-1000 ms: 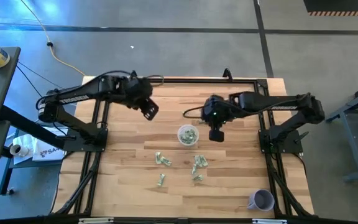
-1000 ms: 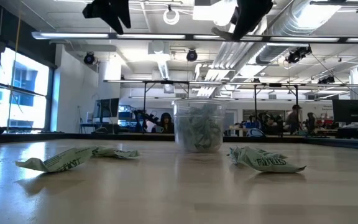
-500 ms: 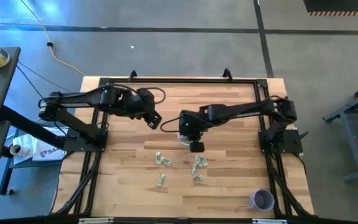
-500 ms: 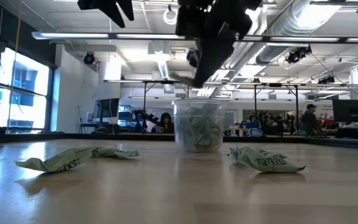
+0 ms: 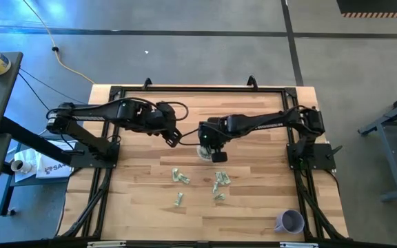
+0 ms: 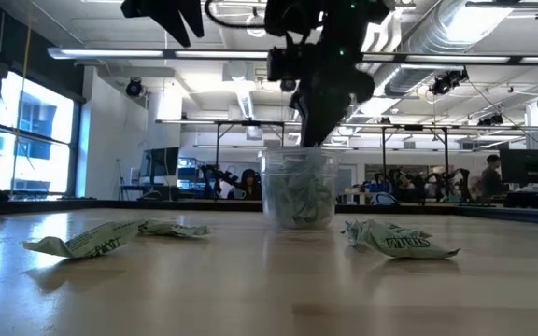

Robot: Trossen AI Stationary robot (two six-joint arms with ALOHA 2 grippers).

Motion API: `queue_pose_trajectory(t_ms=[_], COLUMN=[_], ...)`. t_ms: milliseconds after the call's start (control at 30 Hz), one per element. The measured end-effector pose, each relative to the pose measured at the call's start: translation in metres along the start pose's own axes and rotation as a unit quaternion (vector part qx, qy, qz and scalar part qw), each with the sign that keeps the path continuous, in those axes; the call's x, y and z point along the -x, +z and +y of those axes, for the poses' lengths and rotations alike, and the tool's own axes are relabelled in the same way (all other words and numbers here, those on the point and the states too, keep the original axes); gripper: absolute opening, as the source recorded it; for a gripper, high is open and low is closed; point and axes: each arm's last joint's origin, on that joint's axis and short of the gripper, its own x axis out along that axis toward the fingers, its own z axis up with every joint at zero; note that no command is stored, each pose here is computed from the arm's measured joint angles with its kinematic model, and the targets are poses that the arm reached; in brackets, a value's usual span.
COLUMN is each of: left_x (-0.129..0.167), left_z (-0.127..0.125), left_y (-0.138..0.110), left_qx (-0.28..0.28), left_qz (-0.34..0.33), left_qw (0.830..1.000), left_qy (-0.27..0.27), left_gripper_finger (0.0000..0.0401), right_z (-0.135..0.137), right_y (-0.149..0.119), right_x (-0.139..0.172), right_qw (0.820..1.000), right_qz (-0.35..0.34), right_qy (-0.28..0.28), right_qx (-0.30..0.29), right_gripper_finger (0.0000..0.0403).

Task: Pick and place Stevia / Truvia into bins
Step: Put the white stevia packet into the transparent container

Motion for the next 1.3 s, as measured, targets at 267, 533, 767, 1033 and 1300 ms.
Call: queue_pose_trajectory(t_ms=[267,533,767,1033,1300], left_x=[0.0,0.001,0.001,0.001,-0.002], left_z=[0.001,0.001,0.002,0.002,0.0], left_y=[0.001,0.002,0.002,0.002,0.002], left_qx=[-0.007,-0.01,-0.018,-0.022,-0.049], left_qz=[-0.015,-0.023,-0.026,-0.026,-0.02], left_qw=[1.0,0.999,0.999,0.999,0.998], left_qy=[0.013,0.02,0.023,0.023,0.022], left_gripper_finger=[0.0188,0.0188,0.0188,0.0188,0.0188], right_z=[-0.006,0.005,0.002,-0.002,-0.028], right_y=[-0.002,-0.001,-0.001,-0.002,-0.019], right_x=[-0.004,-0.004,-0.004,0.009,0.046], right_qw=[0.999,0.998,0.999,0.997,1.0], right_qz=[0.014,0.01,0.016,0.013,-0.002], right_qy=[-0.009,0.02,-0.012,-0.068,0.002], right_qx=[0.036,0.057,0.048,0.045,-0.003], right_gripper_finger=[0.0017,0.0022,0.009,0.0177,0.0204])
